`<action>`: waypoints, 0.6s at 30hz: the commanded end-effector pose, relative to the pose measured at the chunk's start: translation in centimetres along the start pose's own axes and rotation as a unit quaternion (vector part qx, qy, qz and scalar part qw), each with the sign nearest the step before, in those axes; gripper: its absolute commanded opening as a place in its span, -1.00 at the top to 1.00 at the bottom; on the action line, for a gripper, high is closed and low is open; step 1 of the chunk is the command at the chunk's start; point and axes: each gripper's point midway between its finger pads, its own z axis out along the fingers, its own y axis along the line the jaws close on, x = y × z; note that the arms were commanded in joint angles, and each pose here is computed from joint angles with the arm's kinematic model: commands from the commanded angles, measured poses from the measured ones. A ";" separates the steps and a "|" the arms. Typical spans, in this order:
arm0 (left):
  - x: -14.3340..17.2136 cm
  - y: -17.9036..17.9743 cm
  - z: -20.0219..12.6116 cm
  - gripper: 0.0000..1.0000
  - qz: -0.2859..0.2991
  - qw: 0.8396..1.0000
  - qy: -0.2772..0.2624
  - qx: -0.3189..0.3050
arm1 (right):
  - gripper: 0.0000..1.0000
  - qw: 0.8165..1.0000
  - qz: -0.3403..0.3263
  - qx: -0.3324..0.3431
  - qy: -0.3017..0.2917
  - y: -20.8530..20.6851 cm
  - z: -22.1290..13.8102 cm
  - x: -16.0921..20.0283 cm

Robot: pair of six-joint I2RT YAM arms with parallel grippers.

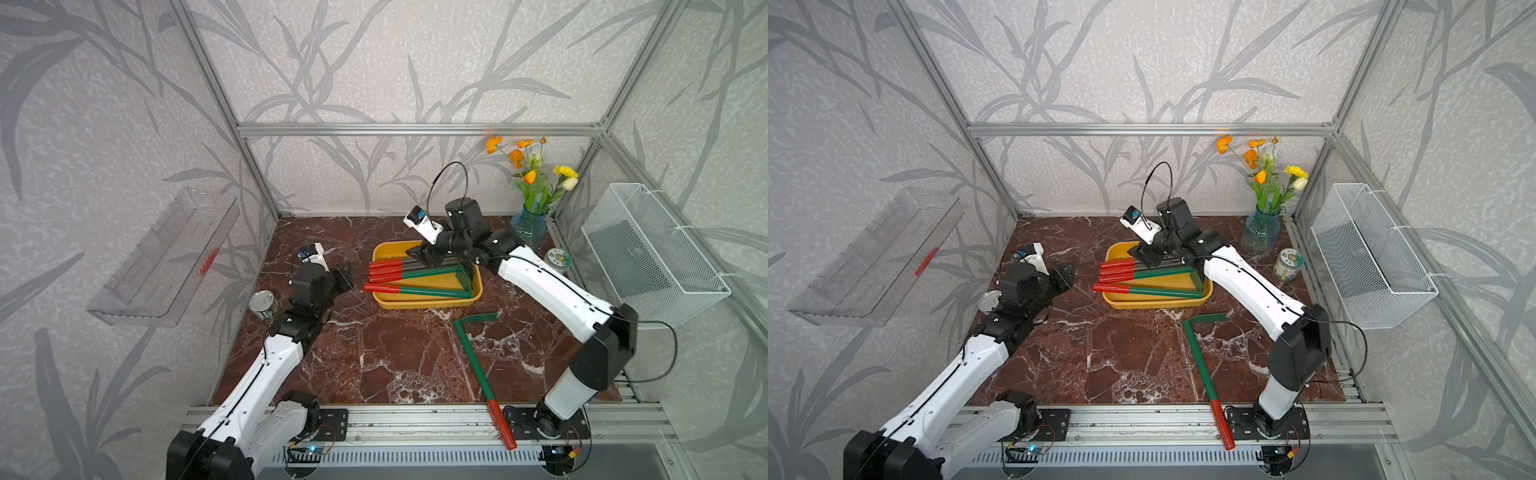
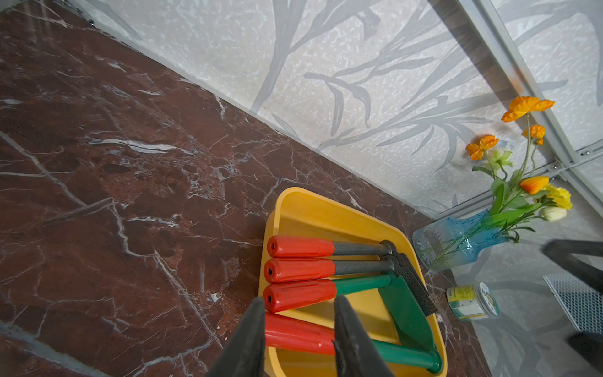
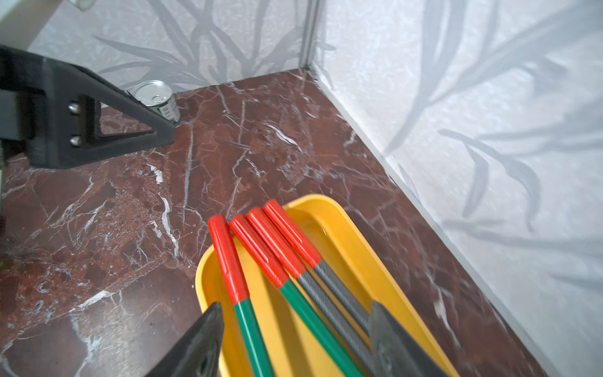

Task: Put the small hoe into the storage box
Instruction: Pick up the hoe from the center of the board.

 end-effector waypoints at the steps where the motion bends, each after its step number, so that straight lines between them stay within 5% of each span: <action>1: 1.2 -0.6 1.0 0.18 0.002 0.999 0.035 0.019 | -0.38 0.984 0.111 0.081 0.115 -0.7 -1.0 8.6; 9: 2.5 -1.2 2.0 -0.02 -0.002 0.997 0.062 0.035 | -0.27 0.930 0.220 0.127 0.264 2.0 -2.5 21.6; 18: 2.9 -1.2 1.7 -0.20 0.002 0.997 0.065 0.034 | -0.24 0.897 0.264 0.123 0.332 5.0 -2.5 27.4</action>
